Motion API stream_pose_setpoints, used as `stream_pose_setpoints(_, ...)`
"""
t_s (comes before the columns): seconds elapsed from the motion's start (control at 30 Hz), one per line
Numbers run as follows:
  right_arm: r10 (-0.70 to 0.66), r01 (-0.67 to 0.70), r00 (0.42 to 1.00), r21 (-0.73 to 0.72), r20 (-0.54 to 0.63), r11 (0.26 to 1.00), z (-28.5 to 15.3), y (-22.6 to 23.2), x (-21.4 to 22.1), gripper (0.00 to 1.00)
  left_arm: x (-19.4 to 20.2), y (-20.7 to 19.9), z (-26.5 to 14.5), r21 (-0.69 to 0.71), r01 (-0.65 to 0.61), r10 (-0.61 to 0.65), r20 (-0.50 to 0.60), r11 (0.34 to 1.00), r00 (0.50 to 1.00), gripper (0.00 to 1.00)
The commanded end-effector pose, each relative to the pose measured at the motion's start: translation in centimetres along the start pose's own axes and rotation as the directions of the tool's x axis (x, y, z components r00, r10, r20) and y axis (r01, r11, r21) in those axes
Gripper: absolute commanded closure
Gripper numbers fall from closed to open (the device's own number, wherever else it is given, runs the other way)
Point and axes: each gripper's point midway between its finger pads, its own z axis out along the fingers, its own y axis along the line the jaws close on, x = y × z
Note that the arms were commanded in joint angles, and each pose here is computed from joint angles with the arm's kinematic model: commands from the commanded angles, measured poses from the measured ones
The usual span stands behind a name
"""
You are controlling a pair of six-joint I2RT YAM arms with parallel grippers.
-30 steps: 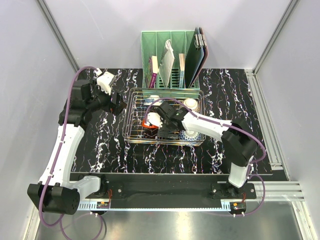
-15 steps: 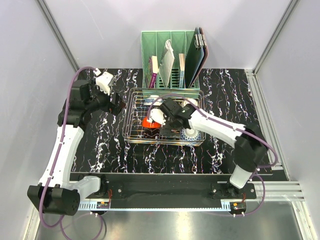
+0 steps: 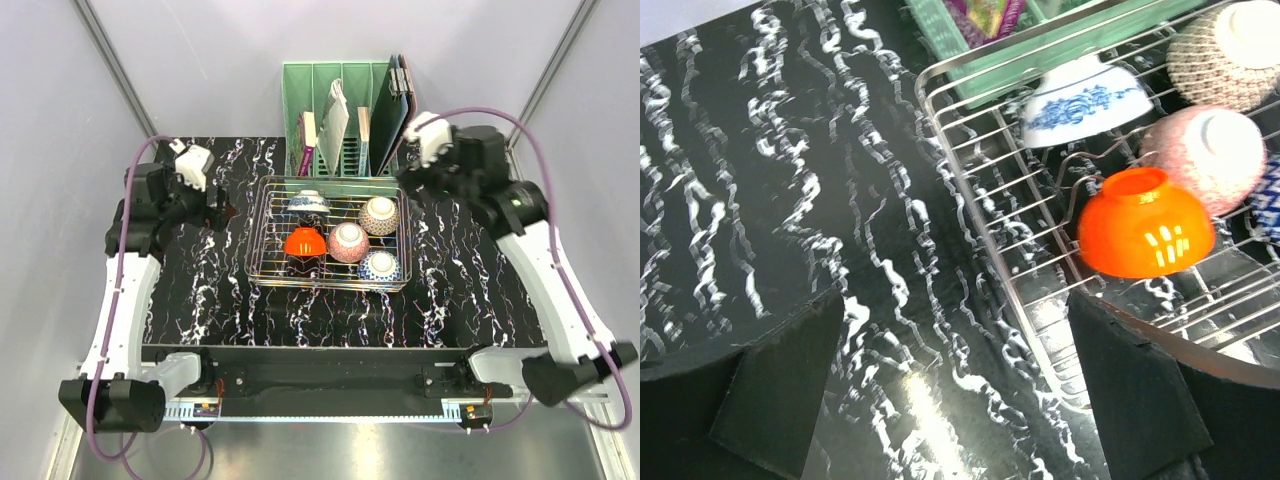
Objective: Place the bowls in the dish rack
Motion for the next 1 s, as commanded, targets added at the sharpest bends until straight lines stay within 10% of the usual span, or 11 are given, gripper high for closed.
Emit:
stream_pose_setpoints(0.0,0.133,-0.134,0.991,-0.065,-0.012,0.989,-2.5,0.5,3.0,0.00,-1.0,0.7,-2.5,-0.046,-0.033,0.036,0.065,0.998,0.997,0.01)
stream_pose_setpoints(0.27,0.278,-0.278,0.960,0.016,-0.021,0.961,-5.1,-0.1,10.0,0.00,0.6,-0.1,-3.7,-0.027,-0.030,0.033,0.103,0.999,0.994,0.01)
stream_pose_setpoints(0.97,0.344,-0.345,0.938,-0.002,0.050,0.939,-7.0,0.9,9.4,0.00,-0.5,-0.4,-5.4,-0.042,-0.021,0.029,0.213,0.999,0.977,0.01)
